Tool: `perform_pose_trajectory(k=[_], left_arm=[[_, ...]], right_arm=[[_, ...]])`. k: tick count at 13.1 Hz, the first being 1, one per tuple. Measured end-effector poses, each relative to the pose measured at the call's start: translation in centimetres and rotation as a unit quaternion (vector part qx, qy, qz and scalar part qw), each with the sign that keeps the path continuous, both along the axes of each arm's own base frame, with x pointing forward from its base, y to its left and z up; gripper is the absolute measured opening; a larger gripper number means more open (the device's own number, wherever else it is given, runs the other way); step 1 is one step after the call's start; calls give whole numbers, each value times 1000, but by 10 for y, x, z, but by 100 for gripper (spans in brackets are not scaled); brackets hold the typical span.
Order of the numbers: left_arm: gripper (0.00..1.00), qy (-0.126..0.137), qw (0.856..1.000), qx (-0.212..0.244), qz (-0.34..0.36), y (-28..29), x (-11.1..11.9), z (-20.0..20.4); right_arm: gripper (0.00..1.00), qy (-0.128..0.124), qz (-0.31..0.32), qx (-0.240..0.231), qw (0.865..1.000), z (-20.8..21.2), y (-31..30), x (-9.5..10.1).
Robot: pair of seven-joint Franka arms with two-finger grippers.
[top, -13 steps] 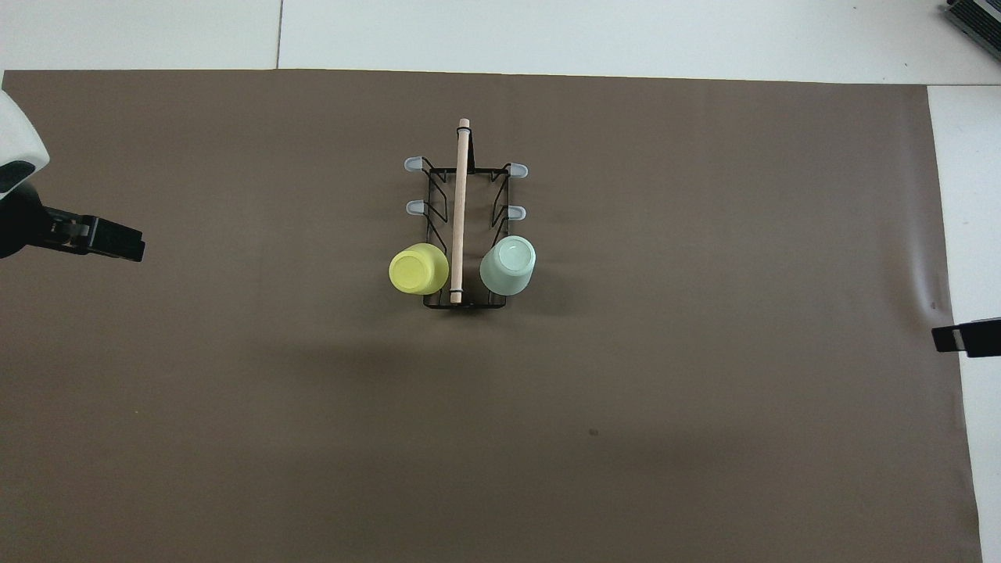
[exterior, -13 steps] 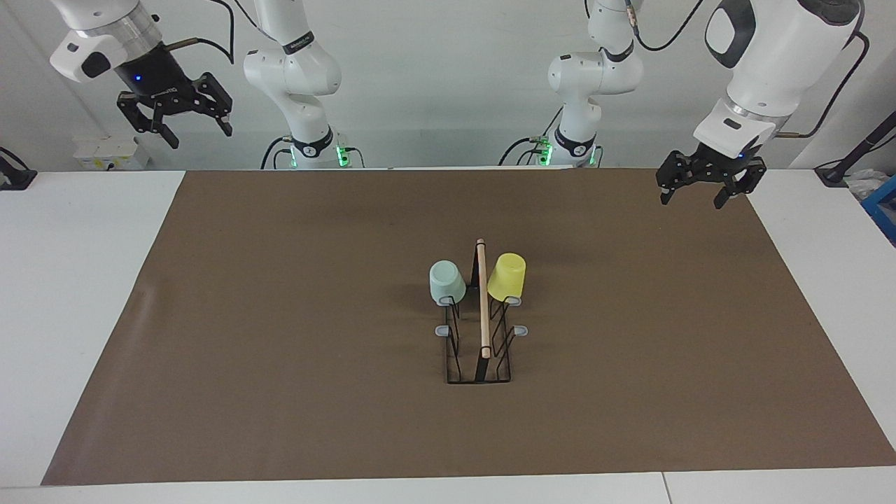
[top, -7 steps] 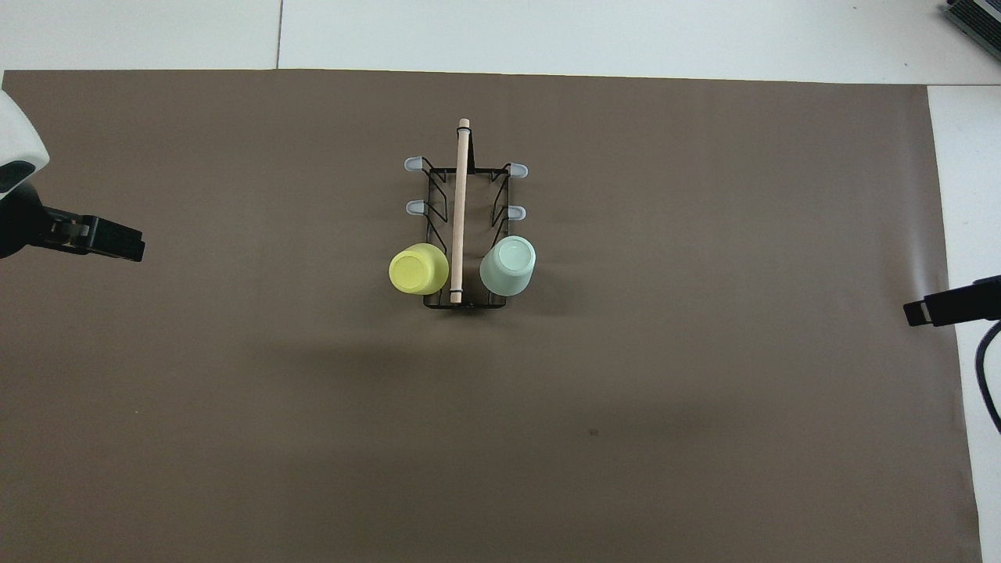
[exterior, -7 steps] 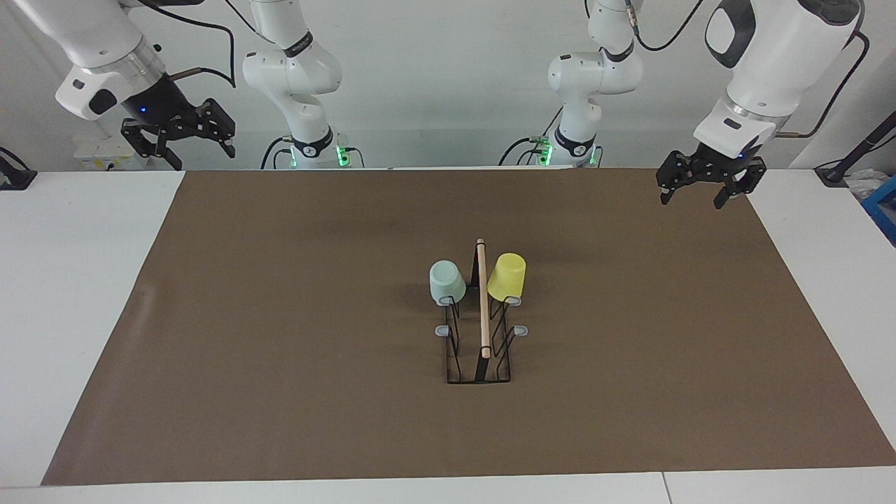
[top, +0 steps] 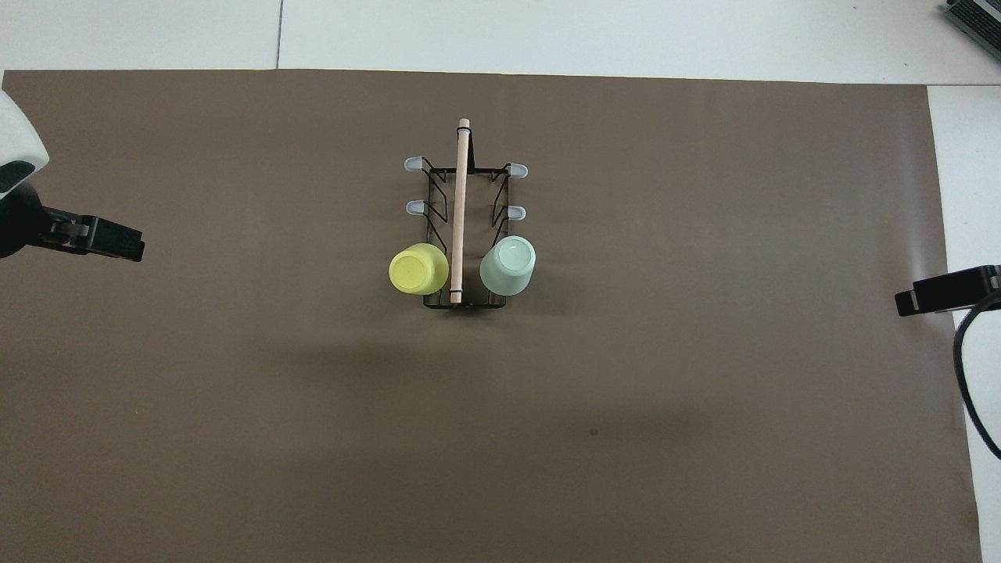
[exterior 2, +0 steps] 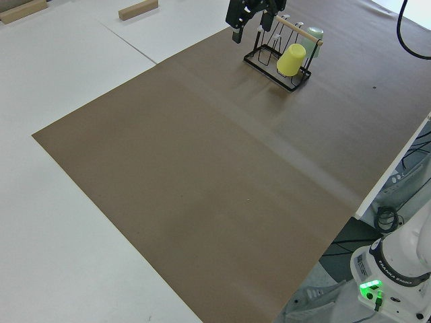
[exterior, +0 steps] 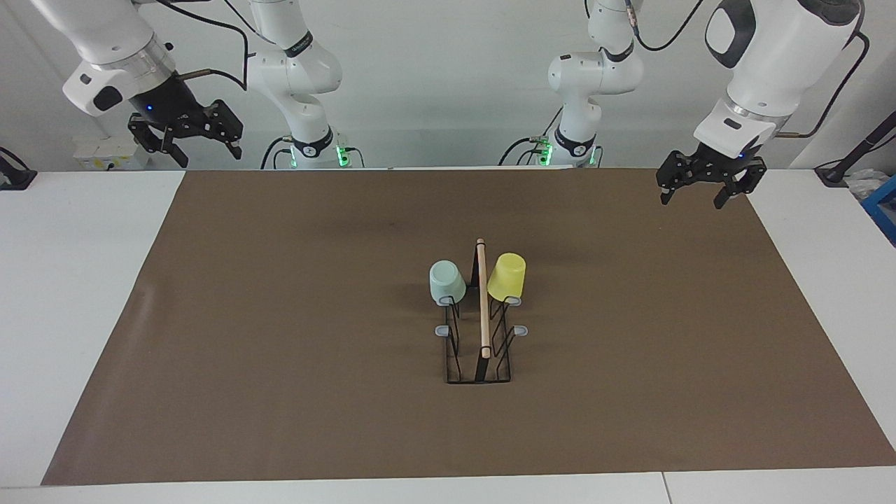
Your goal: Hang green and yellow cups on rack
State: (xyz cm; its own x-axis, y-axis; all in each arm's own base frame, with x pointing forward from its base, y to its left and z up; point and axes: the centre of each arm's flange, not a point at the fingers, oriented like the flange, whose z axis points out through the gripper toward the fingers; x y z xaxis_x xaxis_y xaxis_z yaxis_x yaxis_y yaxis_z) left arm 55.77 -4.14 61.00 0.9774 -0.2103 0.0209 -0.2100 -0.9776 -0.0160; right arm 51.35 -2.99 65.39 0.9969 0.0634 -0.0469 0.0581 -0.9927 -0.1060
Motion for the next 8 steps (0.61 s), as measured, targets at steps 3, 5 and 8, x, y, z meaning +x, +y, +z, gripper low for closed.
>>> perform_pose_trajectory(k=[3, 5, 8], left_arm=[[100, 0, 1000, 0, 0, 0, 0, 0], [100, 0, 1000, 0, 0, 0, 0, 0], [100, 0, 1000, 0, 0, 0, 0, 0]], right_arm=[[100, -7, -2, -1, 1000, 1, -1, 2], [100, -8, -2, -2, 1000, 1, -2, 2], [100, -10, -3, -6, 1000, 2, -3, 2]])
